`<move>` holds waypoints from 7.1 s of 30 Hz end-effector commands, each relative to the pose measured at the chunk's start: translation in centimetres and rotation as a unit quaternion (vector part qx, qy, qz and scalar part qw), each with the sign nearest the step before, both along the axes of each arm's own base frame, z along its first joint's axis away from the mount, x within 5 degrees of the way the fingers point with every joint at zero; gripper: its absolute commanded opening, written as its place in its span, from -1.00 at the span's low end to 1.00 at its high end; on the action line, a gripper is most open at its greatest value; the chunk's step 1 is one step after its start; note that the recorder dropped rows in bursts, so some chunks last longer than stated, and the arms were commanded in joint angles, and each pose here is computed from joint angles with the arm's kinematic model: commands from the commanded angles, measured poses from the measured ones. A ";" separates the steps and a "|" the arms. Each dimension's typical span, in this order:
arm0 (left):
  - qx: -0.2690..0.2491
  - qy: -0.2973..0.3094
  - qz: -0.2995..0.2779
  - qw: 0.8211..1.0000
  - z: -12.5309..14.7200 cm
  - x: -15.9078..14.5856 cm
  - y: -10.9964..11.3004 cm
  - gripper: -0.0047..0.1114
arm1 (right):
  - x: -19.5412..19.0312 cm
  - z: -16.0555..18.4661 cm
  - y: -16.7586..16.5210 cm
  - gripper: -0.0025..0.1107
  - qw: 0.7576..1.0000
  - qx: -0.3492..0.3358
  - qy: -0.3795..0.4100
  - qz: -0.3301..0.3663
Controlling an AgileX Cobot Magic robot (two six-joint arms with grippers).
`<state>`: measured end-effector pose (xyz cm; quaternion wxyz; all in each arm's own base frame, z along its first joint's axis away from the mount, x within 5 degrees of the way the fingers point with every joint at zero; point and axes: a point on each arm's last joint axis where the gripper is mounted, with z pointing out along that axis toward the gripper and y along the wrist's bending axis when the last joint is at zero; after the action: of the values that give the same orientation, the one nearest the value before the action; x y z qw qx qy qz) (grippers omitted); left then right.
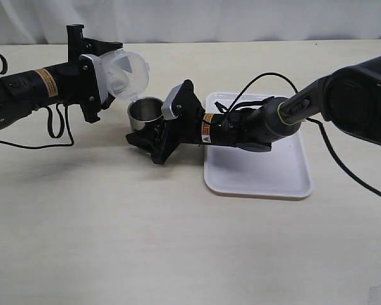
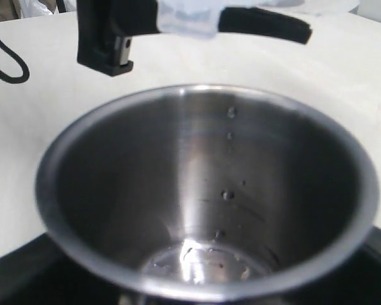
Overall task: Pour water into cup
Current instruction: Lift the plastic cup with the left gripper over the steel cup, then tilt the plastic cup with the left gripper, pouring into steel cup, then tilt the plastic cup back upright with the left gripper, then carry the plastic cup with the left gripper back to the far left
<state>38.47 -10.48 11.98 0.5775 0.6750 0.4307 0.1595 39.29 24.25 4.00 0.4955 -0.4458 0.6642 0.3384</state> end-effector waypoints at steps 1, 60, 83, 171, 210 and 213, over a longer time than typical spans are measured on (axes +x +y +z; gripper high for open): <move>-0.016 -0.027 -0.007 0.999 0.9 0.2 -0.5 -0.92 | -0.1 -0.8 -0.2 -0.88 1.000 -0.021 0.011 -0.003; 0.103 -0.105 -0.036 0.988 1.4 1.1 -2.0 -0.92 | -0.1 -0.8 -0.2 -0.88 1.000 -0.021 0.011 -0.003; 0.131 -0.180 -0.062 0.973 2.1 1.1 -2.3 -0.92 | -0.1 -0.8 -0.2 -0.88 1.000 -0.021 0.011 -0.003; -0.060 -0.090 -0.056 0.993 3.2 0.6 -2.9 -0.92 | -0.2 -0.8 -0.2 -0.88 1.000 -0.023 0.010 0.000; -0.577 0.152 0.404 0.693 5.9 8.6 14.0 -0.92 | -0.2 -0.8 -0.2 -0.88 1.000 -0.023 0.010 0.000; -0.572 0.152 0.417 0.690 4.4 9.1 15.4 -0.92 | -0.2 -0.8 -0.2 -0.88 1.000 -0.023 0.010 0.000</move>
<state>47.08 3.87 17.74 0.6620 -0.0109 0.7494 0.0027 39.27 24.26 3.99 0.4948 -0.4474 0.6636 0.3384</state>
